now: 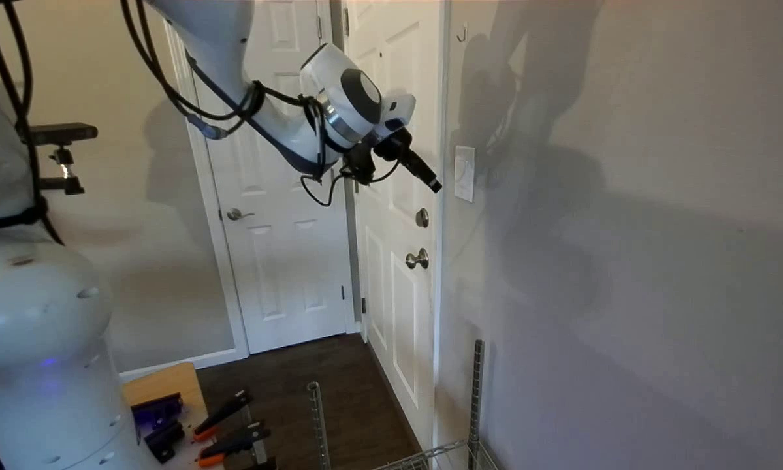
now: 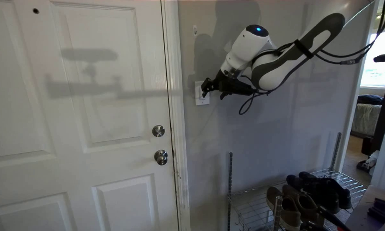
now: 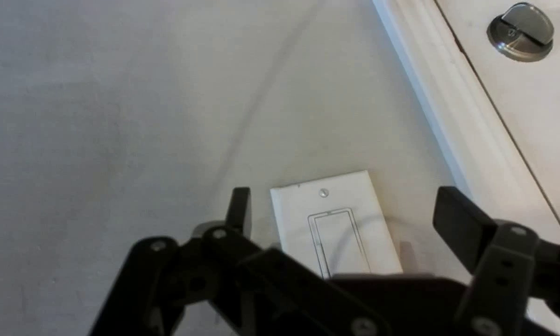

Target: Turn off the light

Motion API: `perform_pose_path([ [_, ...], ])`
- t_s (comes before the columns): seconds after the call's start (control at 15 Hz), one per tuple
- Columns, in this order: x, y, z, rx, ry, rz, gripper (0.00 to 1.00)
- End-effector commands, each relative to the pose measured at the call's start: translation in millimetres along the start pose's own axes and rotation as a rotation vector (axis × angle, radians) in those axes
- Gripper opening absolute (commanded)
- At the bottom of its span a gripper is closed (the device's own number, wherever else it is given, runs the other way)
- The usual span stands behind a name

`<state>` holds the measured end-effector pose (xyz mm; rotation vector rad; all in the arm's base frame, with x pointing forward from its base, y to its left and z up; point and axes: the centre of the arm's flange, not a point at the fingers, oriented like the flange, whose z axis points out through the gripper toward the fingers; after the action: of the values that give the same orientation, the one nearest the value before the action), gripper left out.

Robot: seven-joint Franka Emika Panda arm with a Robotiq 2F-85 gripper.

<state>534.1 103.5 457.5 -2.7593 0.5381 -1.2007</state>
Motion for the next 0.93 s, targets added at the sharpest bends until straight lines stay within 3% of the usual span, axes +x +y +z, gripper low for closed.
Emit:
perform_pose_path([
  [0.0, -19, 17, -29, -0.023, -0.068, 0.110, 1.00],
  [0.33, -34, 29, -37, -0.109, -0.156, 0.198, 1.00],
  [0.47, -30, 34, -40, -0.168, -0.134, 0.225, 1.00],
  [0.53, -30, 30, -24, -0.132, -0.141, 0.183, 1.00],
  [0.87, -24, 34, -31, -0.151, -0.136, 0.202, 1.00],
])
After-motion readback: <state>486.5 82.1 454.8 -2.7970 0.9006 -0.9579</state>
